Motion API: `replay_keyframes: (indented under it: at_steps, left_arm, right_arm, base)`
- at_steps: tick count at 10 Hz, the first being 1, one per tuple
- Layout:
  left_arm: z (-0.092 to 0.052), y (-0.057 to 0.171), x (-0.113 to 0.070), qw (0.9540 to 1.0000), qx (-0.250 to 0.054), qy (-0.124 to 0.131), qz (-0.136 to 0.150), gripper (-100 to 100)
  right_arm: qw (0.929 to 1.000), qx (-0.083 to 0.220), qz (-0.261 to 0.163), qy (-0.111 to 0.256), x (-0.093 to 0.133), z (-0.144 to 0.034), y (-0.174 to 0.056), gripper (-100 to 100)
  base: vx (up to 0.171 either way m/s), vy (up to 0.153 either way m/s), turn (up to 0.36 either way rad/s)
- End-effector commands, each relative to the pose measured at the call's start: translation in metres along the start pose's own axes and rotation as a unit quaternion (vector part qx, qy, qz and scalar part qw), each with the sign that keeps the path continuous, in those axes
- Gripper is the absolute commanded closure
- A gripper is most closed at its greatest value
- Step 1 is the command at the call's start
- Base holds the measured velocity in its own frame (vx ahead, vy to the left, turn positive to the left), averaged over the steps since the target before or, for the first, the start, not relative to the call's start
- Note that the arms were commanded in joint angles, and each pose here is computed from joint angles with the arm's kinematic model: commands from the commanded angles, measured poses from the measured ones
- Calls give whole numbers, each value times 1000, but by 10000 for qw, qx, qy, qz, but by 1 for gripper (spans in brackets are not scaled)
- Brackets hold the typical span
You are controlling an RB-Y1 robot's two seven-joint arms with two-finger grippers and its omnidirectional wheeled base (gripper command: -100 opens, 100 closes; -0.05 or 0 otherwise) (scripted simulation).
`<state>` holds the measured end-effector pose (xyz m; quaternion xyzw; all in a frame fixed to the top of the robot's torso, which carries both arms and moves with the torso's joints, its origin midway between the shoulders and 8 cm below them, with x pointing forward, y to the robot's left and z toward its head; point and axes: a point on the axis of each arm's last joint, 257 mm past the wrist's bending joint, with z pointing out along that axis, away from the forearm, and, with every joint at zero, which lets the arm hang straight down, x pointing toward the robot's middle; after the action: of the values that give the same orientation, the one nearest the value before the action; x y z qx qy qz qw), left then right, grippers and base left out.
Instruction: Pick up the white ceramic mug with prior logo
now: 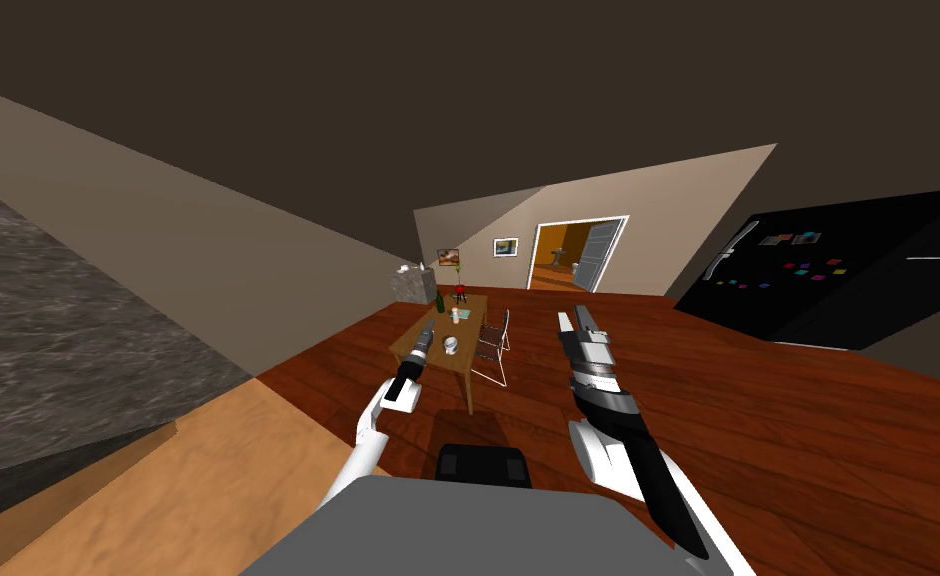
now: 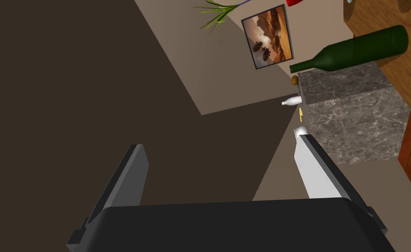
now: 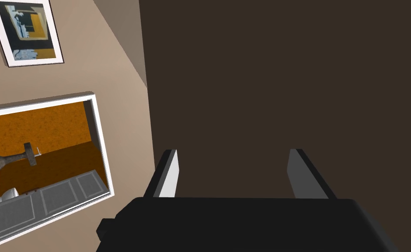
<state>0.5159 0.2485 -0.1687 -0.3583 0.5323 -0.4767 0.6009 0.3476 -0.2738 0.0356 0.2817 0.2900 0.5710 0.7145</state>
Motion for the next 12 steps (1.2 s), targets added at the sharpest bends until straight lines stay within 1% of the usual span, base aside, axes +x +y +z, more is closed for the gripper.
replay_keyframes:
  at_steps: [1, 2, 3, 4, 5, 6, 7, 8, 9, 10, 11, 12]
  left_arm:
    - [3, 14, 1, 9998, -185, 20, 7, -100]
    - [9, 30, 2, 9992, -399, 38, 11, -100]
    - [9, 35, 2, 9990, -440, 42, 11, -100]
    - [14, 51, 3, 9978, -663, 56, 12, -100]
    - [21, 58, 3, 9969, -786, 55, 10, -100]
    - [18, 73, 4, 9955, -942, 71, 10, -100]
    - [17, 74, 5, 9954, -954, 72, 10, -100]
    - [22, 87, 5, 9934, -1143, 74, 4, -100]
    - [20, 93, 5, 9926, -1211, 81, 3, -100]
    - [25, 103, 5, 9905, -1373, 76, -6, -100]
    - [22, 112, 6, 9892, -1466, 86, -6, -100]
    - [24, 127, 6, 9858, -1675, 83, -19, -100]
  right_arm:
    - [10000, 0, 0, 0, 0, 0, 0, 0]
    - [10000, 0, 0, 0, 0, 0, 0, 0]
    - [10000, 0, 0, 0, 0, 0, 0, 0]
    - [10000, 0, 0, 0, 0, 0, 0, 0]
    - [10000, 0, 0, 0, 0, 0, 0, 0]
    - [10000, 0, 0, 0, 0, 0, 0, 0]
    - [10000, 0, 0, 0, 0, 0, 0, 0]
    - [10000, 0, 0, 0, 0, 0, 0, 0]
    - [10000, 0, 0, 0, 0, 0, 0, 0]
    - [10000, 0, 0, 0, 0, 0, 0, 0]
    - [10000, 0, 0, 0, 0, 0, 0, 0]
    - [10000, 0, 0, 0, 0, 0, 0, 0]
  base:
    - [-12, -48, 35]
    - [-4, -45, 49]
    - [0, -41, 33]
    - [-1, -48, 62]
    - [-10, -74, 84]
    - [-5, -69, 24]
    - [5, -33, -3]
    - [13, -35, 43]
    - [11, -33, 31]
    - [14, -39, 47]
    - [11, -40, 23]
    - [20, -53, 37]
